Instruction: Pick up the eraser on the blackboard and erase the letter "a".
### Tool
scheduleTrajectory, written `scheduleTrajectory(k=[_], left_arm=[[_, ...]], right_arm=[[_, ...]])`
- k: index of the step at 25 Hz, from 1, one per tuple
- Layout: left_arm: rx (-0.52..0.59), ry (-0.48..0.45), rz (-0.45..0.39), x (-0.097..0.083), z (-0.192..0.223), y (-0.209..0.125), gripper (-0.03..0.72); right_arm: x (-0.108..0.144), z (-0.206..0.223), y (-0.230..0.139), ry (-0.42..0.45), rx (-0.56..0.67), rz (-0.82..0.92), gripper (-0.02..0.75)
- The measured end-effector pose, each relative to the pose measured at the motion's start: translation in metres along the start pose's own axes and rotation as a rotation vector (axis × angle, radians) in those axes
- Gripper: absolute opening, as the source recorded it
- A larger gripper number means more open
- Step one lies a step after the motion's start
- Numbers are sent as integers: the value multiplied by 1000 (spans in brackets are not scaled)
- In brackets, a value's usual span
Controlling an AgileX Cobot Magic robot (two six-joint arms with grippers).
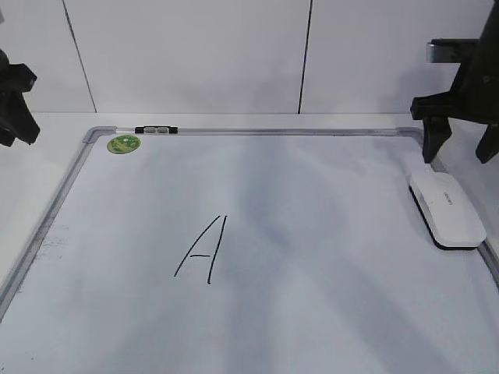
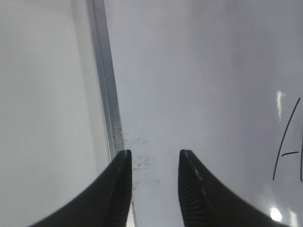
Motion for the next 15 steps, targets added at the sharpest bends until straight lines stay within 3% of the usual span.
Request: scheduleTrajectory(k=[5, 15], left_arm=[[-34, 1, 11, -4, -15, -2, 246], [-90, -7, 36, -16, -53, -13, 239]], right_arm=[[-1, -20, -1, 16, -50, 8, 563], [-1, -68, -14, 81, -153, 34, 559]])
Point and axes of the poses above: a point on each arm's last joint axis where the gripper is mounted, z pointing out along that axis toward the gripper, x along the wrist's bending axis when the last joint is at zero, y = z × x, the point moved 1 cm from there along z, pointing out along that axis toward the gripper, and after that the axes turned 3 degrees about z, right-handed, at the moved point
